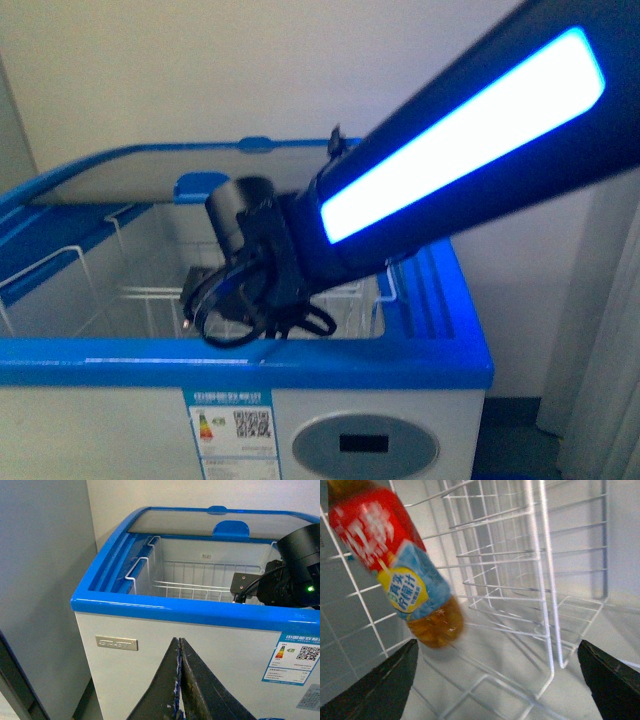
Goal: Put drink in fridge
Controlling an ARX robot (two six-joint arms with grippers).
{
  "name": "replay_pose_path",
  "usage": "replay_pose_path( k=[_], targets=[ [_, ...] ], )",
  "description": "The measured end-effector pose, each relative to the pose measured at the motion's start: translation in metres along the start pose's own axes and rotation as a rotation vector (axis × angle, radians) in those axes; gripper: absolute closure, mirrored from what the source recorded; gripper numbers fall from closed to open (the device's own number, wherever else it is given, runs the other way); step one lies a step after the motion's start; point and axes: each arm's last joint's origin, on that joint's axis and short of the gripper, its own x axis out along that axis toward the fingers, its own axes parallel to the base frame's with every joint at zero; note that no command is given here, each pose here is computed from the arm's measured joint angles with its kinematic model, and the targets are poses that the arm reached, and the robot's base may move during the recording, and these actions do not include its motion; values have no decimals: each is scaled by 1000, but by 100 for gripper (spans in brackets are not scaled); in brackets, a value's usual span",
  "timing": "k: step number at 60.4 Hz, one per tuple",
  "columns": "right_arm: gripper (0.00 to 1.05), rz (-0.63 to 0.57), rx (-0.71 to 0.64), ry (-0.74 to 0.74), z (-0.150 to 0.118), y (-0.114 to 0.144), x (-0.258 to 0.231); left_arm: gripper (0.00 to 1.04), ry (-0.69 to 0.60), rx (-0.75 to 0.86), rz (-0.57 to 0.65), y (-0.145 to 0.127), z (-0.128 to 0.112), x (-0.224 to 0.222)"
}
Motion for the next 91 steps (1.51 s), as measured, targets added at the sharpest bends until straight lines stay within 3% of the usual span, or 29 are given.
replay_pose_path(
  k=[10, 18, 25, 35, 42, 47, 51, 66, 74, 78, 82, 91],
  targets=[
    [7, -31, 48, -67, 4, -27, -35, 102, 0, 0, 0, 0, 0, 0],
    [7, -21, 182, -125, -1, -52, -76, 102, 0, 0, 0, 0, 0, 0],
    [7, -83, 346, -146, -10, -76, -107, 102, 0, 0, 0, 0, 0, 0],
    [7, -253, 692, -107, -49, -116, -147, 102, 0, 0, 0, 0, 0, 0],
    [7, -443, 1047, 3, -106, -134, -199, 102, 0, 0, 0, 0, 0, 0],
    [7, -541, 1211, 51, -143, -118, -247, 102, 0, 0, 0, 0, 0, 0],
    [7, -585, 1276, 49, -161, -99, -279, 88, 0, 0, 0, 0, 0, 0],
    [7, -698, 1314, 50, -193, -27, -361, 50, 0, 0, 0, 0, 0, 0],
    [7, -753, 1286, 70, -199, 20, -408, 21, 0, 0, 0, 0, 0, 0],
    [18, -554, 1384, -164, -201, 33, -413, 9, 0, 0, -3, 0, 0, 0],
    [28, -432, 1383, -361, -208, 49, -407, 8, 0, 0, -1, 0, 0, 0],
    [49, -432, 1298, -507, -227, 72, -392, 8, 0, 0, -2, 0, 0, 0]
  ],
)
